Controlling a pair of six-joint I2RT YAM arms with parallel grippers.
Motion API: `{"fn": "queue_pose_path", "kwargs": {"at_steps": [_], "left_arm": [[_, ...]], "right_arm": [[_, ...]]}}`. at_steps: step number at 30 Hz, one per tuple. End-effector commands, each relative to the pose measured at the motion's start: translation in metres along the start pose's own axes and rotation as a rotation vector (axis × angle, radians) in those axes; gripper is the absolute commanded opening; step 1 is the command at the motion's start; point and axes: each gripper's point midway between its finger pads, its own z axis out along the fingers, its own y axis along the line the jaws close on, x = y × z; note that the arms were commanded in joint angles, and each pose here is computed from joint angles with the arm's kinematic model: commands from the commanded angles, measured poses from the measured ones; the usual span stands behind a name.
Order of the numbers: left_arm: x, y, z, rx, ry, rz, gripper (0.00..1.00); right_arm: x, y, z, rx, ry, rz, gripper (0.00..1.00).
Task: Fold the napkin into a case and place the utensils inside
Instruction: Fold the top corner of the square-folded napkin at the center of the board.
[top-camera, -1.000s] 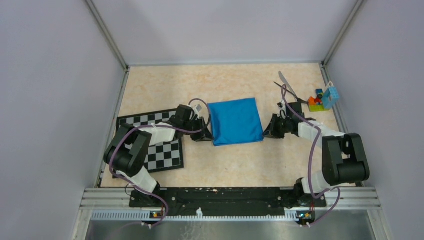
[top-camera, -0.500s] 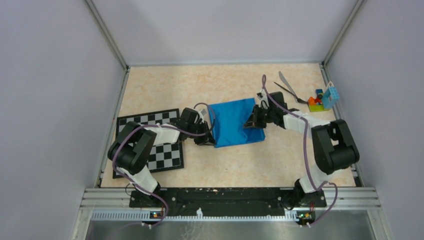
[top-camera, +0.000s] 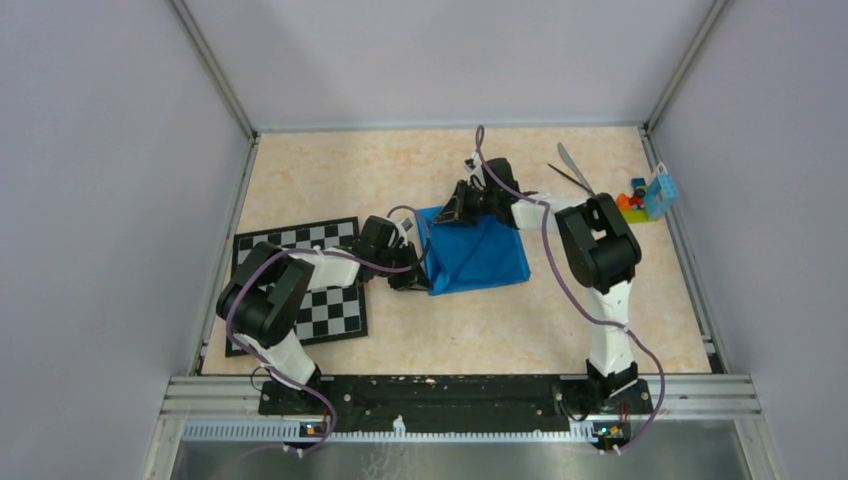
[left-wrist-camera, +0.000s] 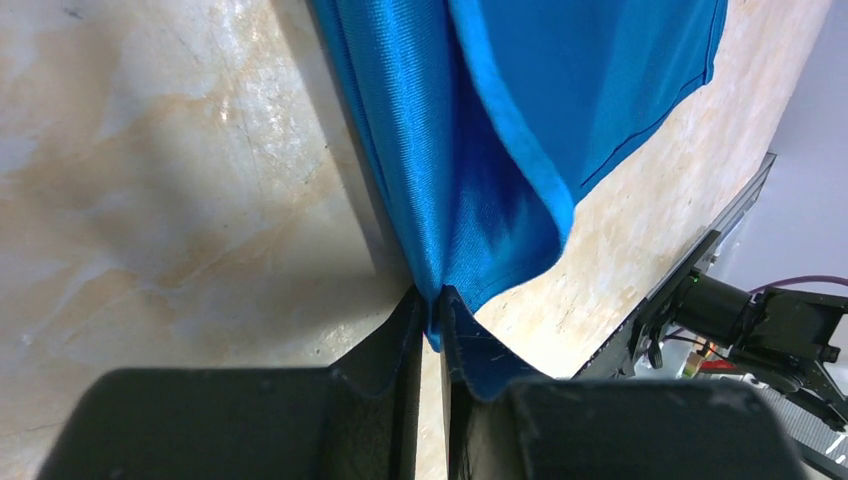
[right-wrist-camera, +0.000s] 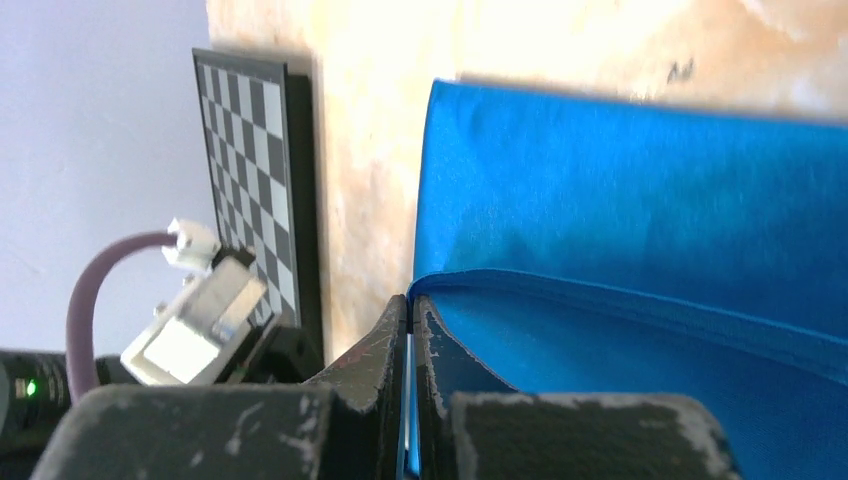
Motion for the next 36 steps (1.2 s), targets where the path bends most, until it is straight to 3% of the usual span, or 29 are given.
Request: {"fn": "queue_pose_path", "kwargs": {"at_steps": [1, 36], "left_arm": [[0.006, 0.011, 0.006, -0.018, 0.006, 0.000, 0.16], [0.019, 0.025, 0.008, -0.050, 0.025, -0.014, 0.12]], "right_arm": [[-0.024, 0.023, 0.017, -0.076, -0.042, -0.010, 0.00], [-0.043, 0.001, 0.060, -0.073, -0.016, -0.001, 0.00]]}}
